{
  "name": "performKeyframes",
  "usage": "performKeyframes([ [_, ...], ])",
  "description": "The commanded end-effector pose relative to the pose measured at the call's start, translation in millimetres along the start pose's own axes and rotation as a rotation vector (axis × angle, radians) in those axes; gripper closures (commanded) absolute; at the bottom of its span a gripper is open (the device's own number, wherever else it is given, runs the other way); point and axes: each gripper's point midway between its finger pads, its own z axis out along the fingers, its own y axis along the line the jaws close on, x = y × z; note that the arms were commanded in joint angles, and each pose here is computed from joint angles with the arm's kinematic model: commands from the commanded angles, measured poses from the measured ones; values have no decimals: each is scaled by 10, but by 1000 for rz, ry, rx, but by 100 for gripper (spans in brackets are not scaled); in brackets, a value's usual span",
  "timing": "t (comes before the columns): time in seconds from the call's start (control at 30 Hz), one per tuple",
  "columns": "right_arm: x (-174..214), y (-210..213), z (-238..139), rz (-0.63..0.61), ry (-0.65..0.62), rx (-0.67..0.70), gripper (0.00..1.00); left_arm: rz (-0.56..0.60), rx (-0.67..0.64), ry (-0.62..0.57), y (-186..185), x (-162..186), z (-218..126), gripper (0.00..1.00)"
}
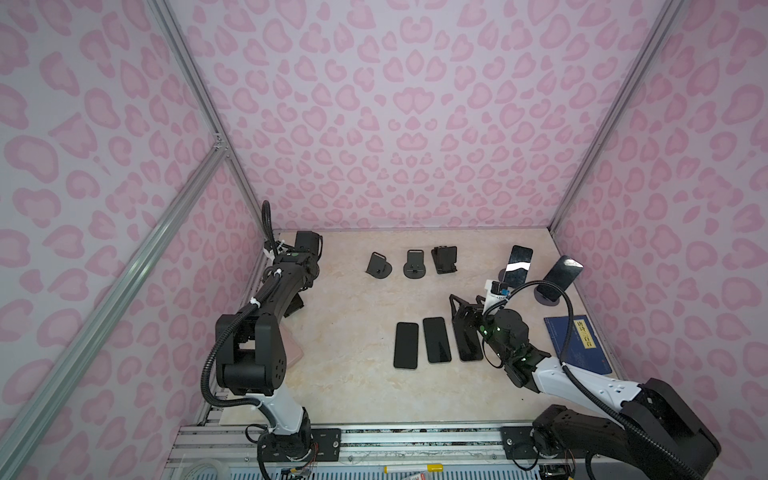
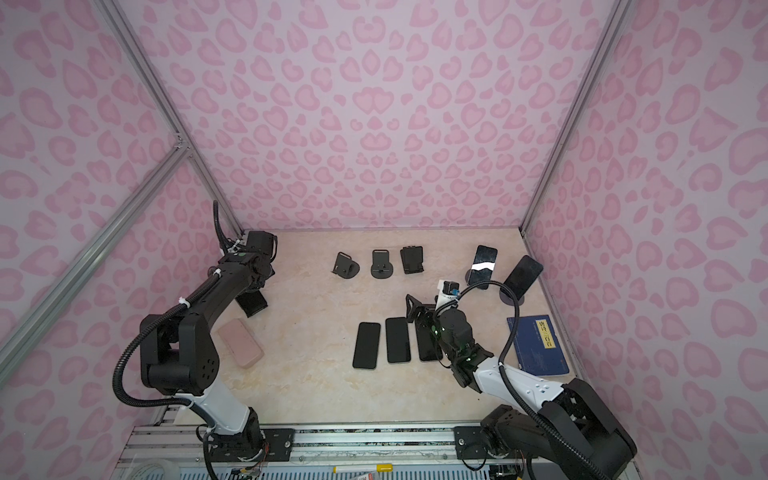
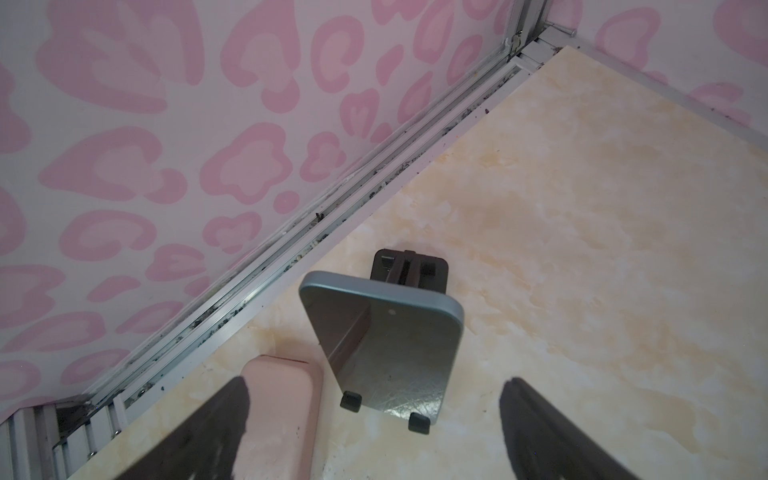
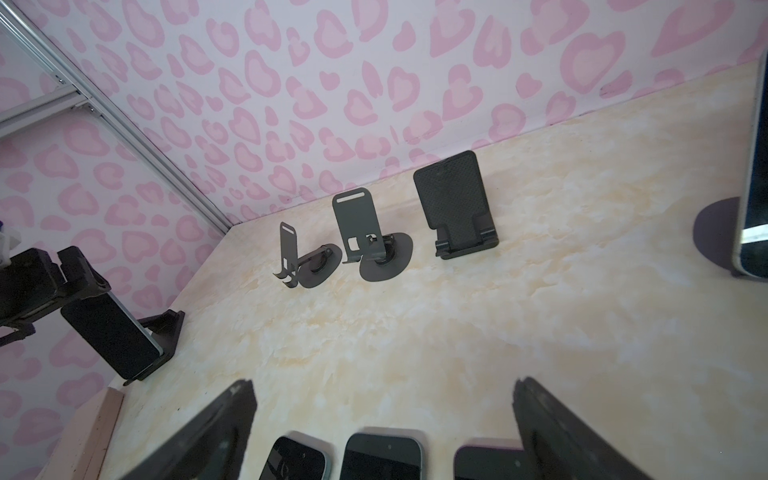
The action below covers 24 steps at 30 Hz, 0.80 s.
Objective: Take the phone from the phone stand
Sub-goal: 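Lower the left gripper onto the phone's top edge and close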
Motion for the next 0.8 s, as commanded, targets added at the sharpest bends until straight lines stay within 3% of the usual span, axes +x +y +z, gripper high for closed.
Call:
performKeyframes([
  [0.0,-8,-24,16,-17,-5,15,1,-17,10,-22,-16,-75,38,3],
  [0.77,40,-56,62,-32,11,34,1,63,-6,15,-60,146,390,4],
])
